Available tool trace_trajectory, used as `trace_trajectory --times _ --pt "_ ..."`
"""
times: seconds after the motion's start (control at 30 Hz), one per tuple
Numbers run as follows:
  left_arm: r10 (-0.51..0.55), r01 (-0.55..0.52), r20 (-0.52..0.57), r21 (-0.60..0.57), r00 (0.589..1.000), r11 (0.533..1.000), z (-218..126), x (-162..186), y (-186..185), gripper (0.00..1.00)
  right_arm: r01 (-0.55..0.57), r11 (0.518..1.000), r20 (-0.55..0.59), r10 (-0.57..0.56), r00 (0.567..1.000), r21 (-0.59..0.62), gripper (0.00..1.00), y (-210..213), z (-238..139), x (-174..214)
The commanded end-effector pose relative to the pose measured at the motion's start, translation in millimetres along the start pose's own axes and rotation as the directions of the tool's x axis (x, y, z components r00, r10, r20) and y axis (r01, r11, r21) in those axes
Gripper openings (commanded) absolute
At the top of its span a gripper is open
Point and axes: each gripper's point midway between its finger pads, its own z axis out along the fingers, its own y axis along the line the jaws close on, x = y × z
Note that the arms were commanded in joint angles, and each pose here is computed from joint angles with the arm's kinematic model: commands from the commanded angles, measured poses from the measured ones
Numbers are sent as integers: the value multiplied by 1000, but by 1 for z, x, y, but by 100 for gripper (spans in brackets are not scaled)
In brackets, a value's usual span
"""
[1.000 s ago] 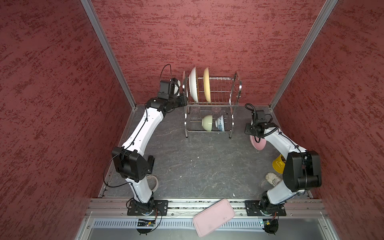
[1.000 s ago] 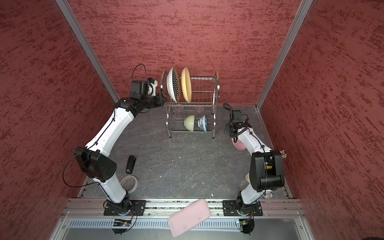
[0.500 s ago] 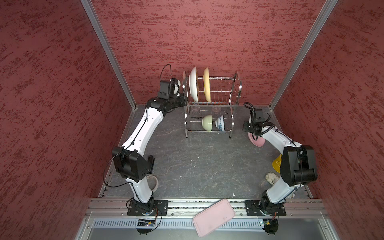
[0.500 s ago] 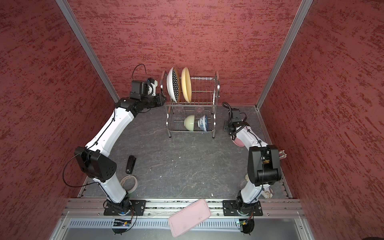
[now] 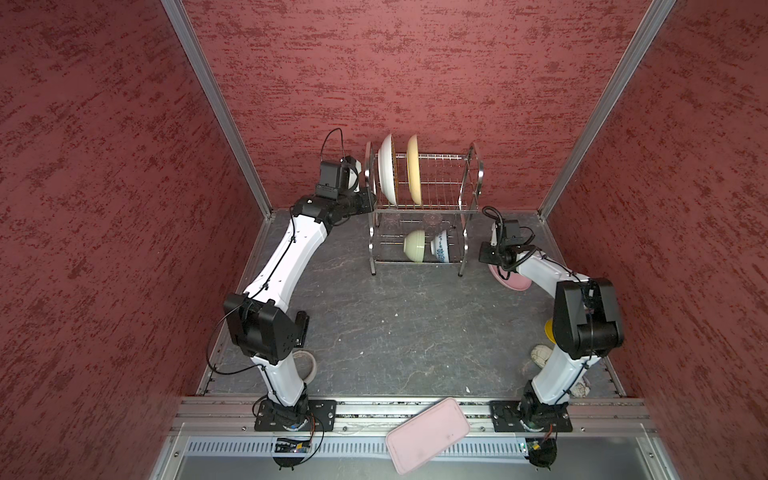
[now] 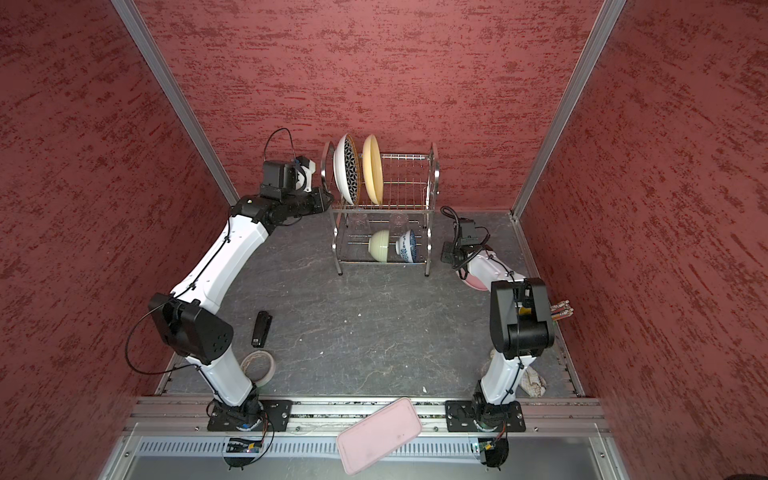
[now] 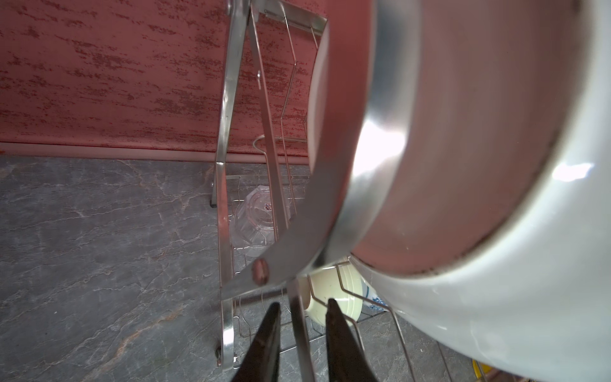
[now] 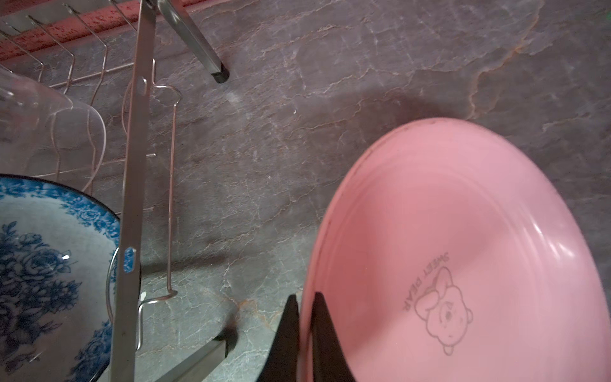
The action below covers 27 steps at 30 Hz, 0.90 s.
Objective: Unload the mixed dishes from the dish rack
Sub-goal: 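Lift the pink plate out of the rack with the right gripper, then lower the pink plate onto the table and open the right gripper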
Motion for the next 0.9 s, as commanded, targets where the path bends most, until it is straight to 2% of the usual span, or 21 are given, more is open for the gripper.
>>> trace_trajectory --times 0.0,0.47,0.87 --pt "10 -10 -17 -19 1000 1000 3 7 7 25 -45 998 -91 41 995 -42 0 3 18 26" --pt "3 -4 -32 -30 999 1000 8 12 12 25 -37 999 -132 32 991 -35 0 1 51 36" --pt "-5 4 -29 -34 1000 999 7 12 17 26 -91 995 -184 83 980 -39 5 4 73 40"
